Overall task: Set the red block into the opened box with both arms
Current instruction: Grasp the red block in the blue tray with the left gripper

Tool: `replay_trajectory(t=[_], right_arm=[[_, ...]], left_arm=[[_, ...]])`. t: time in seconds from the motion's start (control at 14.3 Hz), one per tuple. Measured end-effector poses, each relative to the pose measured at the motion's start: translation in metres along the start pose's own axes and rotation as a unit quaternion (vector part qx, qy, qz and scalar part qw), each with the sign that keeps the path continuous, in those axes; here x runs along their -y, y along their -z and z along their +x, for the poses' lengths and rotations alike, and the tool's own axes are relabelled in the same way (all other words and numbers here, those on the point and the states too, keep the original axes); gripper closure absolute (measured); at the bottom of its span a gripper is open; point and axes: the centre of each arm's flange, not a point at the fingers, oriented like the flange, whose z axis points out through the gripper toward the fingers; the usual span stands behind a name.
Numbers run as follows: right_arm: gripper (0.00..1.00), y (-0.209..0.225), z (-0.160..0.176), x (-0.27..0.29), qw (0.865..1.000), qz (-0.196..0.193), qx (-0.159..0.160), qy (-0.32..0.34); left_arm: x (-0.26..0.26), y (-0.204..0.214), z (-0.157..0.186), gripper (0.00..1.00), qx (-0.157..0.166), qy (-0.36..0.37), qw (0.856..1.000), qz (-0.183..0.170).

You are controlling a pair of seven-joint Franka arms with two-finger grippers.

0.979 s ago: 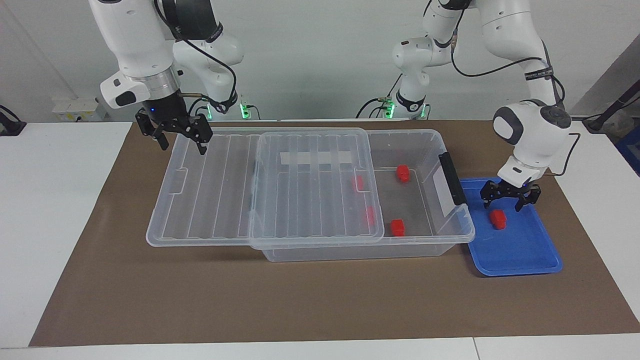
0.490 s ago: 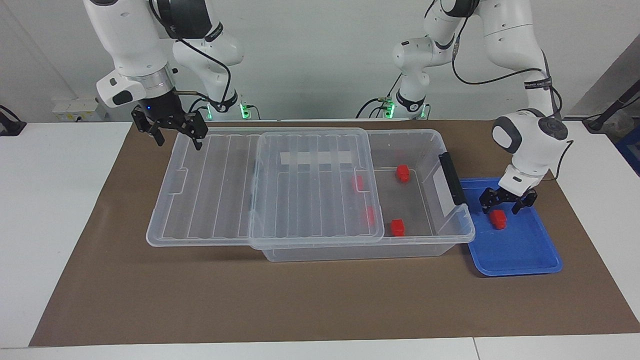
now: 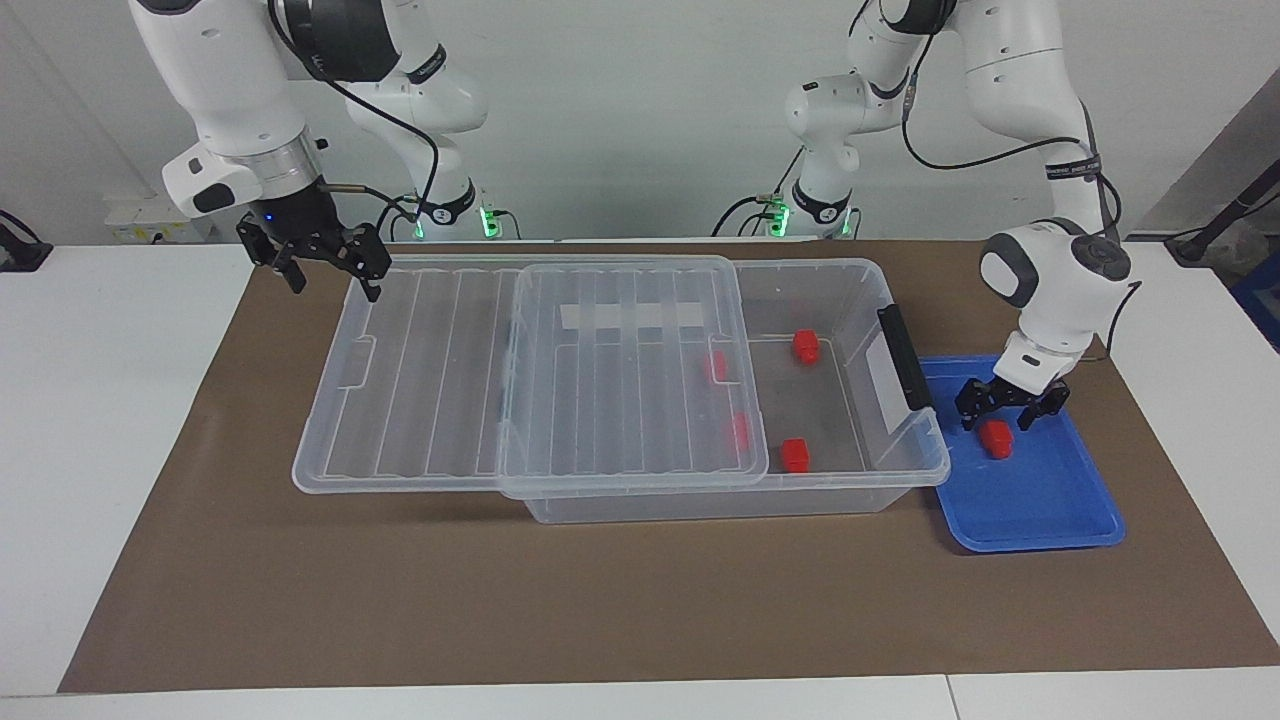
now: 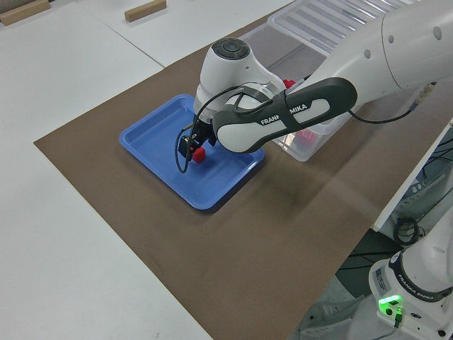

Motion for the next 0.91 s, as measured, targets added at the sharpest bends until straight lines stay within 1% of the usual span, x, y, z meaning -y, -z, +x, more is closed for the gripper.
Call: replay_trajectory(t=[0.14, 0.42, 0.63, 0.77, 0.84, 0.91], right_arm=[[0.00, 0.0064, 0.0048, -0.0058, 1.000, 0.000, 0.002, 0.007], [0.00, 0.0026, 0.0065, -0.0093, 1.000, -0.004, 0.024, 0.016], [0.00, 0.0025, 0.0057, -0.0060, 1.000, -0.004, 0.025, 0.019], [0.00, 0.0025, 0.0058, -0.0062, 1.000, -0.004, 0.025, 0.019], [0.00, 0.0025, 0.0060, -0.0070, 1.000, -0.004, 0.025, 0.018], [0.00, 0.0025, 0.0062, -0.0080, 1.000, -0.004, 0.025, 0.017]], left_arm=[[0.0003, 0.0010, 0.0010, 0.10, -0.003, 0.000, 1.000, 0.001], [0.0009, 0.0042, 0.0042, 0.10, -0.008, -0.002, 1.000, 0.003], [0.0013, 0.0047, 0.0063, 0.10, -0.018, -0.002, 1.000, 0.006], [0.0013, 0.0041, 0.0065, 0.13, -0.019, -0.002, 1.000, 0.006], [0.0013, 0.0039, 0.0066, 0.19, -0.019, -0.002, 1.000, 0.006], [0.0013, 0.0037, 0.0067, 0.19, -0.020, -0.002, 1.000, 0.006]])
